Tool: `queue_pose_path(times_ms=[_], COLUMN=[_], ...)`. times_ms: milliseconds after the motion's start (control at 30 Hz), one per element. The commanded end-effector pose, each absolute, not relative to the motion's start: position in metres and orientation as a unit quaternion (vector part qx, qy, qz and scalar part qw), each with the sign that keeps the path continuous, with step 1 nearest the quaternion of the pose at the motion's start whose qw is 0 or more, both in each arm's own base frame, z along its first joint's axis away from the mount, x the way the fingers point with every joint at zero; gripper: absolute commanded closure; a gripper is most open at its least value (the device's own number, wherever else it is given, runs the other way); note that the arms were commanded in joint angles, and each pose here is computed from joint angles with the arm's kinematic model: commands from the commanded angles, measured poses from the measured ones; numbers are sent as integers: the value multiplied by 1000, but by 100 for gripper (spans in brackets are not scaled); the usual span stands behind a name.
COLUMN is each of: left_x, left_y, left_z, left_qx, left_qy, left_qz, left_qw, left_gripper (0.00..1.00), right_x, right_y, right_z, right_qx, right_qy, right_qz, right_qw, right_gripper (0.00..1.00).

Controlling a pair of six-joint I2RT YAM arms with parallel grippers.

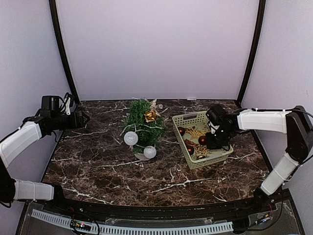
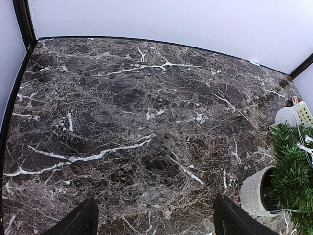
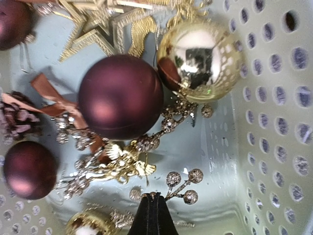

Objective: Decorate the small christmas tree

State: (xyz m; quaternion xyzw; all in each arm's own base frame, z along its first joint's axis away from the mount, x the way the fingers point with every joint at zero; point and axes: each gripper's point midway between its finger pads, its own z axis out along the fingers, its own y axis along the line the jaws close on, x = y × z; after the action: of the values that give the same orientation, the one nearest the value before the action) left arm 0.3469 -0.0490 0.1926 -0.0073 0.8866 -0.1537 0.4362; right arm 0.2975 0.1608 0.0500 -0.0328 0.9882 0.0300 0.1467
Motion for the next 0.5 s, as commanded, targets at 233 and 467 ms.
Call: queue_pose_path(times_ms=[233,467], left_x=[344,344], left_y=[-50,-52], left_z=[198,201], left_qx=[-5,-3], left_qy=[879,876], left_qz=[-163,-167], left_qw=[448,452], left_gripper=[17,17], right_x=[317,303], right_y=[170,226], right_z=[143,225], right_qx=[-21,-96], right_qy=[964,910], right_qz=[79,244], right_qw=[254,321], right_gripper=[100,100])
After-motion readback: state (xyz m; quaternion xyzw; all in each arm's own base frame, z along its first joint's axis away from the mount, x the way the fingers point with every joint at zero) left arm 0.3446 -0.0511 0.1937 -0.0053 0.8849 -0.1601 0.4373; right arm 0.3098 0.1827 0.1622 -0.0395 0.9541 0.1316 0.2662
